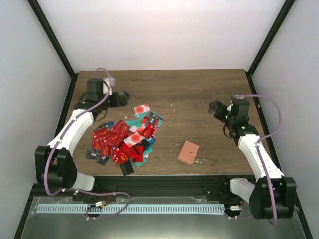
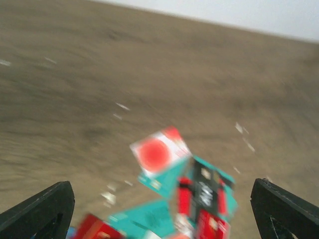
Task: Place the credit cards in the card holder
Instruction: Open the card holder at the center of the board.
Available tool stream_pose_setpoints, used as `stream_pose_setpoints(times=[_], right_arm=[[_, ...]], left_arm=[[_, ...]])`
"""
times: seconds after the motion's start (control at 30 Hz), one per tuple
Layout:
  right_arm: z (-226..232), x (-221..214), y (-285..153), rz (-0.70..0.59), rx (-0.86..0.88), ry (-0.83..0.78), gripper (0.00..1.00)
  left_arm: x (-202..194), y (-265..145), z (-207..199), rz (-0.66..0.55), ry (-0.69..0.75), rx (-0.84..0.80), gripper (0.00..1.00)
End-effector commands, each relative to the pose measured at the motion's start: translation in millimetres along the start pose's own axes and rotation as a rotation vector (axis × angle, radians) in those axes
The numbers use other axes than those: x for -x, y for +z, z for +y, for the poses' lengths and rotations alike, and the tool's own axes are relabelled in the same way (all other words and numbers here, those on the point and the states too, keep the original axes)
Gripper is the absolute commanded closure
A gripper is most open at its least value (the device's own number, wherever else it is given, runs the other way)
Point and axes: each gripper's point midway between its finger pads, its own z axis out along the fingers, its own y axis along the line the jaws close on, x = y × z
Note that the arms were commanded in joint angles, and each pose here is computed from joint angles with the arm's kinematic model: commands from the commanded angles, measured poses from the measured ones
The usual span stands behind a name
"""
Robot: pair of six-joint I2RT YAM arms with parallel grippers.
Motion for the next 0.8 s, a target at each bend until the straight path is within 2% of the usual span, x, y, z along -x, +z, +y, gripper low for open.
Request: stream_pose_setpoints(times=[0.0,0.17,0.4,0.63,0.77], right_arm=[[-19,-100,-19,0.389,-0.061,0.137,0.00],[-18,-165,-43,0.598,-0.014,0.199,0.06],[-20,-213,-62,0.747,0.042,0.230,0.13],[-20,-234,-65,0.803,0.092,0.264,0.28],[-21,-240,-64,0.826,0.102,0.266,0.36]], left_arm=[[-69,5,-67,0.229,0.072,-0.194,0.02],[-140,17,-141,0.418,0.151,-0.377,0.09],[-212,25,-214,0.613,0.177,-0.571,0.20],[-266,34,-251,0.775,0.206,-0.670,0.33],[-290,40,-266,0.841,0.219,-0.694,0.35]])
